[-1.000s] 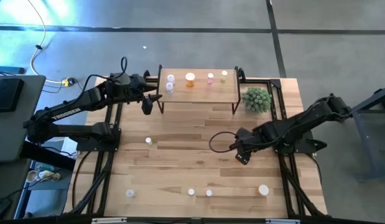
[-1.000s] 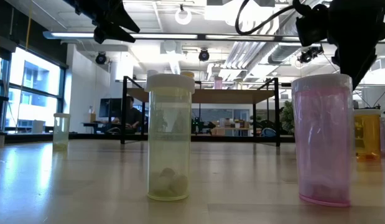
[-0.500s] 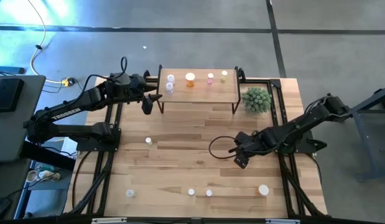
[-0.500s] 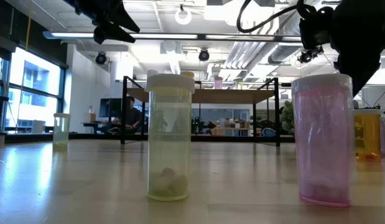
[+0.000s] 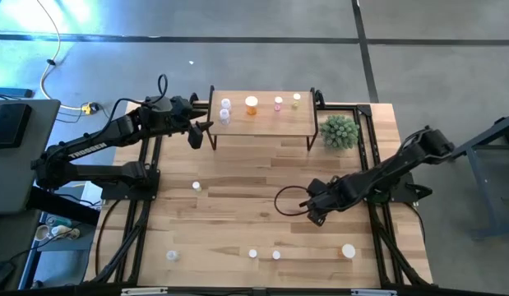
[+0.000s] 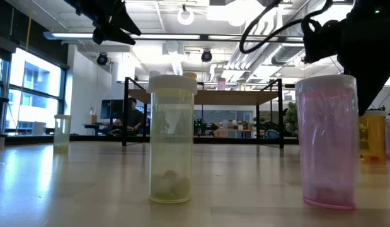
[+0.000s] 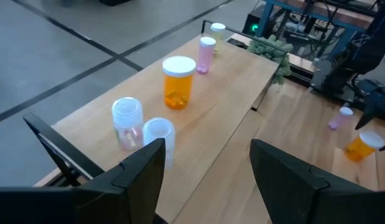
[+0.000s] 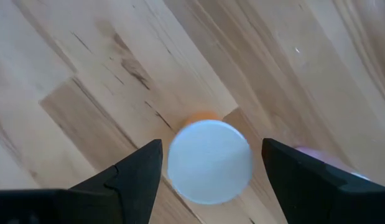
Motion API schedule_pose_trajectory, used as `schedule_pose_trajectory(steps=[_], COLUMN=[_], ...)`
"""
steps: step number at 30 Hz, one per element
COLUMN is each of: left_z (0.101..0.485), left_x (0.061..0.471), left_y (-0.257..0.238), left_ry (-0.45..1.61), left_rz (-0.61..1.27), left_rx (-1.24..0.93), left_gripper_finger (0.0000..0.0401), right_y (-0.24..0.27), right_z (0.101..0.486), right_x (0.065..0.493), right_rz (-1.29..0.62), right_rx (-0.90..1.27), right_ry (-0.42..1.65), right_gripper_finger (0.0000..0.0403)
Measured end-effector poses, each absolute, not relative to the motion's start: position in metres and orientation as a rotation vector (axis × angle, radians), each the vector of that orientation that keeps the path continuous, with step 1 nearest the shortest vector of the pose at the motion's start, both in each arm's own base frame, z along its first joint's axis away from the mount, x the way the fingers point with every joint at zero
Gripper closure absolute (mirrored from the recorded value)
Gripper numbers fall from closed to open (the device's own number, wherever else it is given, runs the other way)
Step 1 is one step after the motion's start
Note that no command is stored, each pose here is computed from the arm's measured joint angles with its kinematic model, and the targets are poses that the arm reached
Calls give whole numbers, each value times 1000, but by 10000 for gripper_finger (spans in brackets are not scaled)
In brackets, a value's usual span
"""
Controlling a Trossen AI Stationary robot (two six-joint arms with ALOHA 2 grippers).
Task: Pick and place medicine bottles onto shelf by color
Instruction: Put the top orange pill bottle aligned with the other orange pill bottle on the shelf
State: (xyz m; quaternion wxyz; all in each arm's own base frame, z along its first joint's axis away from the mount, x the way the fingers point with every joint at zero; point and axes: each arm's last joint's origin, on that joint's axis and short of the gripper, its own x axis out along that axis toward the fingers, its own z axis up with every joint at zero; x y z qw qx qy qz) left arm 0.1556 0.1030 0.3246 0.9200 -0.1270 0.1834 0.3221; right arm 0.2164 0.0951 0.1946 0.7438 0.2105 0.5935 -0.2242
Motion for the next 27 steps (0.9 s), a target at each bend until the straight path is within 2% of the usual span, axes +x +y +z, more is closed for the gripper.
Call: schedule_pose_trajectory(steps=[16,27], left_z=[325,325], left_x=[156,156], left_y=[103,103], left_ry=[378,378], left_rz=[662,662], left_rx=[-260,-261], left_gripper_finger=[176,176], right_y=[99,99], right_z=[184,184], right_x=[220,220], right_rz=[-509,-508], right_rx=[477,477], right_ry=[1352,1352], right_gripper_finger=[139,197])
